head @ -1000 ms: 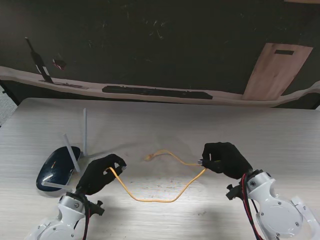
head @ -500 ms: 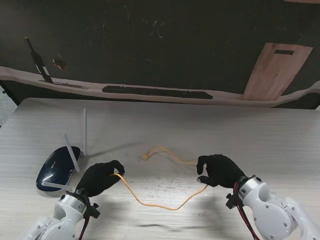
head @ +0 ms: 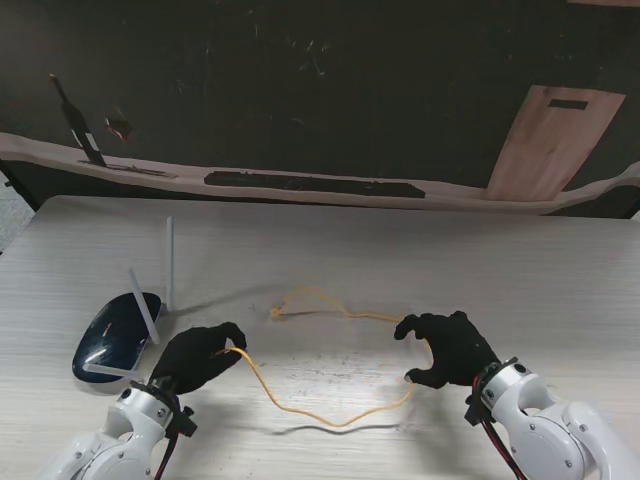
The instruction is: Untangle the Ethernet cable and plug it into the router
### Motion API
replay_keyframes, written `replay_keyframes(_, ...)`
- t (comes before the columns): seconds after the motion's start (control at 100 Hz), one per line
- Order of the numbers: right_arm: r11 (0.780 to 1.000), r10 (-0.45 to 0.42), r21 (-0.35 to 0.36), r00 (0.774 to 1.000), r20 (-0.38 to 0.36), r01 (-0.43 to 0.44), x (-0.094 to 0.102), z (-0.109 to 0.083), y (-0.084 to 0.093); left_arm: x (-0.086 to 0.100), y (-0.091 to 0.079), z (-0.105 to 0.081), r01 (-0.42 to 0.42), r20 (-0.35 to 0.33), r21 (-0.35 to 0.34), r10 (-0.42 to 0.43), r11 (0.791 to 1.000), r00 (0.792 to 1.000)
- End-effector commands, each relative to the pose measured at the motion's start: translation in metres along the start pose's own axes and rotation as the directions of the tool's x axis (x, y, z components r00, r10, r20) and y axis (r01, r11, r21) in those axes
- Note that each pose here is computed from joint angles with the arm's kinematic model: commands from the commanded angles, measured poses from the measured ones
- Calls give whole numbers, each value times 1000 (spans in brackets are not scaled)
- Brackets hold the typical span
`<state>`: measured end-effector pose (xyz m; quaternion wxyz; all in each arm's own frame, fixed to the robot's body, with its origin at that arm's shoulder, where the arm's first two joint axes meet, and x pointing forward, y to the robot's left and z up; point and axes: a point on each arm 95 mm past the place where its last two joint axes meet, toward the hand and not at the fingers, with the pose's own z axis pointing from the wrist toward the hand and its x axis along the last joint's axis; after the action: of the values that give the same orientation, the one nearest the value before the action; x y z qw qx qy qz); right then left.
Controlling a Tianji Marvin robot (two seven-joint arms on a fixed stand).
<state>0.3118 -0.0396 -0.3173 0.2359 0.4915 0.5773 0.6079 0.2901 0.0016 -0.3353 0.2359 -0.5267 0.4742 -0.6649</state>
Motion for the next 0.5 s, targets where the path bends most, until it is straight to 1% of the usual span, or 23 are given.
replay_keyframes(0.0, 1000, 7, 16, 1000, -4, -7, 0, -3, -5, 2, 1, -2, 0, 3, -35, 0, 999, 1000)
replay_keyframes(0.12, 1000, 18, -21, 1000, -13, -18, -1, -3, -3, 2, 1, -2, -8, 3, -62, 8, 998, 1000)
replay_keyframes(0.25, 997, 30, -68, 998, -56, -34, 4, 3, 3, 4, 2, -1, -12, 1, -72, 12, 997, 1000)
replay_keyframes(0.36, 995, 31, -93, 995, -98, -40, 10, 14, 10, 5, 3, 0, -33, 3, -84, 33, 996, 999)
replay_keyframes(0.49, 994, 42, -95, 990, -132, -55, 19, 33, 14, 6, 4, 1, -49, 5, -90, 50, 995, 999)
